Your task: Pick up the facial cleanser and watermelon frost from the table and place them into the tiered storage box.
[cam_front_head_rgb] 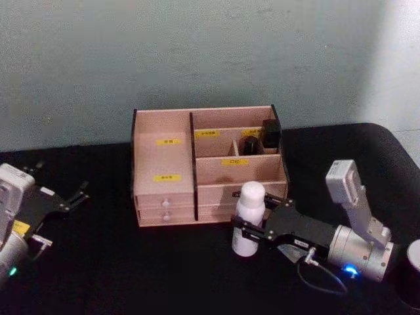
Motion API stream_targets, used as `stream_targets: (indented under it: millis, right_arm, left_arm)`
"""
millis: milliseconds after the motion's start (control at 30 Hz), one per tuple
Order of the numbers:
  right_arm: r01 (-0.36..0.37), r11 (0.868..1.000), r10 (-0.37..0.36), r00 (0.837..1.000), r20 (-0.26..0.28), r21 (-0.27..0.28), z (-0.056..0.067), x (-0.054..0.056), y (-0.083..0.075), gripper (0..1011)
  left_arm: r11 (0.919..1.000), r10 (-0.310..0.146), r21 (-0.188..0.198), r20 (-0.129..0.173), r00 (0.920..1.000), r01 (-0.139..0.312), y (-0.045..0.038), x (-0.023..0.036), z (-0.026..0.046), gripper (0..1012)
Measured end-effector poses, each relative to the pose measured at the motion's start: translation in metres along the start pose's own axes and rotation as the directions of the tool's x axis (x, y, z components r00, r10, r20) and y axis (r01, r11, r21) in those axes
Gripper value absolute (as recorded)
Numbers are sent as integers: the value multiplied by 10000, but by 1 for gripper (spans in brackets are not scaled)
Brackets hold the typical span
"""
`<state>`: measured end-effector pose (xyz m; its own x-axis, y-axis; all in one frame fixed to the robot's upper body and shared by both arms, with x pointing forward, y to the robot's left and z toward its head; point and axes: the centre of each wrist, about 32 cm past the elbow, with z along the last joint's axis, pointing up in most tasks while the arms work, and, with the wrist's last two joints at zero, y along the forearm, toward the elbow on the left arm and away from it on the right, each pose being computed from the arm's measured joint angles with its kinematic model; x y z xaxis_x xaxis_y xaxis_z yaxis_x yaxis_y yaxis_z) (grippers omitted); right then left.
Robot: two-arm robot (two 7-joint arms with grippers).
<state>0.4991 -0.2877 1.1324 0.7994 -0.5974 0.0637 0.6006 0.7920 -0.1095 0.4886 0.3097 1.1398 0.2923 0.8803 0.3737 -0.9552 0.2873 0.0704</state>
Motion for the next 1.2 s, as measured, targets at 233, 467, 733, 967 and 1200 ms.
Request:
stream_targets:
  millis: [233, 467, 733, 967, 1200]
  right_arm:
    - [-32, 9983, 46, 9997, -236, 575, 192, 23, -35, 600]
    - [110, 9923, -91, 9998, -164, 1236, 403, 90, 6, 600]
    - [470, 9822, -480, 9988, 7, 1816, 540, 169, 163, 600]
    - [854, 9790, -908, 9957, 207, 1849, 621, 261, 338, 600]
    - [1075, 9773, -1157, 9927, 349, 1826, 677, 371, 482, 600]
  left_arm:
    - [10000, 1, -1, 0, 10000, -1, 0, 0, 0, 1001]
    - [10000, 0, 0, 0, 10000, 0, 0, 0, 0, 1001]
    - [10000, 1, -1, 1, 10000, -1, 0, 0, 0, 1001]
    - [10000, 0, -1, 0, 10000, 0, 0, 0, 0, 1002]
    - [10000, 0, -1, 0, 10000, 0, 0, 0, 0, 1001]
